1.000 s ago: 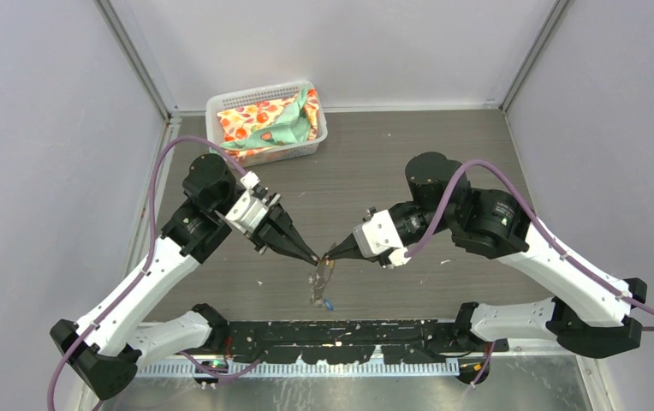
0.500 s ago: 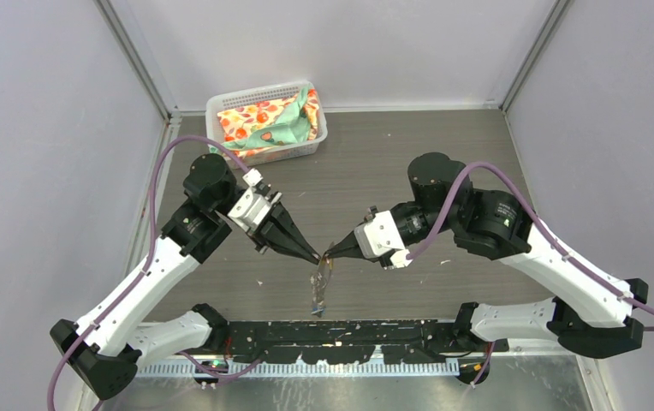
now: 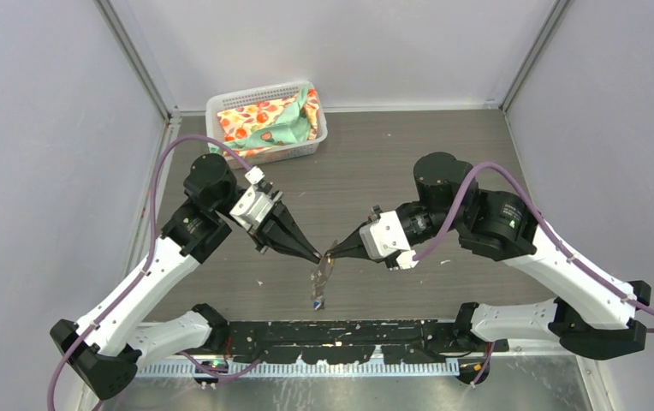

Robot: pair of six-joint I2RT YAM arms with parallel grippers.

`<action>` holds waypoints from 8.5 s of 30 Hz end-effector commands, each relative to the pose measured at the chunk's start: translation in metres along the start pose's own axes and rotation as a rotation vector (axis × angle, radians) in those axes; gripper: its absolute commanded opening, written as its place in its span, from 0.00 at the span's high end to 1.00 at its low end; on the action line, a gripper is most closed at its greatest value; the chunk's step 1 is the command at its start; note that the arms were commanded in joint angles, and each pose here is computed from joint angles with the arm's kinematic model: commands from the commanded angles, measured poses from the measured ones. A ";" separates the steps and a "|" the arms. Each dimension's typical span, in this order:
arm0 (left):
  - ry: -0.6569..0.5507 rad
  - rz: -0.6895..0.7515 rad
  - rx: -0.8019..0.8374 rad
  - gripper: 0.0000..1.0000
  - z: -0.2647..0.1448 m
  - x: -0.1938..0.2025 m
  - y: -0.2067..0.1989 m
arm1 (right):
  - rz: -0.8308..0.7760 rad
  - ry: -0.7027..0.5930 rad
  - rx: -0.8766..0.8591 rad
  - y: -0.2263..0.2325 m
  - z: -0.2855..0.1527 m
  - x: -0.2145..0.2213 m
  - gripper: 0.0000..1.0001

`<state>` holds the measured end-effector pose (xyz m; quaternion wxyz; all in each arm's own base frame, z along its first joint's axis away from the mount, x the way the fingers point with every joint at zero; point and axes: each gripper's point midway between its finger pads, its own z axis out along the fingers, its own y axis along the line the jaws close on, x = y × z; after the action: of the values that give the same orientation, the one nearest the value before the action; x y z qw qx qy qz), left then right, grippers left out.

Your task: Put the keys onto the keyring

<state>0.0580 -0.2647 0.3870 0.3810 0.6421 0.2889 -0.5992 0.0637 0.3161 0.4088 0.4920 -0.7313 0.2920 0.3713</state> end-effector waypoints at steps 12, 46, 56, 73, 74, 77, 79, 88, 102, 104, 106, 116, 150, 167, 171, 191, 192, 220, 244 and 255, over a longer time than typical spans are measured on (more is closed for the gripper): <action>-0.002 0.005 -0.020 1.00 0.000 -0.008 -0.003 | -0.063 -0.079 0.036 -0.009 -0.009 -0.031 0.99; -0.002 -0.003 -0.032 1.00 0.000 -0.008 -0.003 | -0.049 -0.079 0.042 -0.013 -0.002 -0.028 0.99; -0.001 -0.003 -0.031 1.00 0.000 -0.007 -0.003 | -0.051 -0.092 0.041 -0.015 0.001 -0.030 0.99; -0.001 -0.001 -0.021 1.00 0.000 -0.008 -0.005 | -0.041 -0.101 0.041 -0.016 0.006 -0.027 0.99; -0.001 -0.001 -0.019 1.00 0.000 -0.007 -0.005 | -0.041 -0.101 0.043 -0.016 0.006 -0.027 0.99; -0.001 0.000 -0.017 1.00 0.000 -0.007 -0.005 | -0.033 -0.100 0.035 -0.016 0.008 -0.025 0.99; -0.001 0.001 -0.014 1.00 0.000 -0.007 -0.006 | -0.031 -0.097 0.036 -0.016 0.009 -0.024 0.99; -0.001 0.007 0.002 1.00 0.000 -0.007 -0.009 | 0.005 -0.063 0.060 -0.024 0.015 -0.014 0.99; -0.002 0.019 0.004 1.00 -0.001 -0.007 -0.011 | 0.030 -0.017 0.117 -0.031 0.013 -0.003 0.99; -0.002 0.021 0.006 1.00 -0.001 -0.007 -0.011 | 0.021 -0.006 0.145 -0.032 0.008 -0.002 0.99; -0.002 0.020 0.005 1.00 -0.001 -0.007 -0.011 | 0.017 0.001 0.159 -0.032 0.004 -0.002 0.99; -0.002 0.032 -0.003 1.00 -0.001 -0.006 -0.009 | 0.079 -0.032 0.092 -0.024 0.015 -0.004 0.99; -0.111 0.072 -0.386 1.00 -0.018 -0.034 0.047 | 0.344 0.216 0.258 -0.050 -0.002 0.025 0.58; -0.150 0.151 -0.403 1.00 -0.019 -0.033 0.045 | 0.408 0.216 0.234 -0.055 -0.013 0.005 0.50; -0.150 0.156 -0.399 1.00 -0.019 -0.031 0.044 | 0.421 0.219 0.201 -0.055 -0.005 0.008 0.52; -0.204 0.258 -0.448 1.00 -0.022 -0.037 0.042 | 0.509 0.360 0.199 -0.050 -0.018 0.023 0.42; -0.206 0.263 -0.447 1.00 -0.022 -0.038 0.041 | 0.507 0.366 0.215 -0.051 -0.020 0.023 0.41; -0.224 0.278 -0.572 1.00 -0.034 -0.040 0.052 | 0.493 0.142 0.343 -0.079 -0.029 -0.024 0.41; -0.225 0.266 -0.616 1.00 -0.038 -0.045 0.057 | 0.539 0.193 0.256 -0.069 -0.009 -0.003 0.66; -0.222 0.260 -0.615 1.00 -0.038 -0.045 0.058 | 0.534 0.209 0.251 -0.069 -0.006 0.003 0.81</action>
<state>0.1249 -0.2665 0.4173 0.6306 0.4635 0.3549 -0.5114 0.1211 0.3327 0.4376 0.4213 -0.5956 0.5748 0.3707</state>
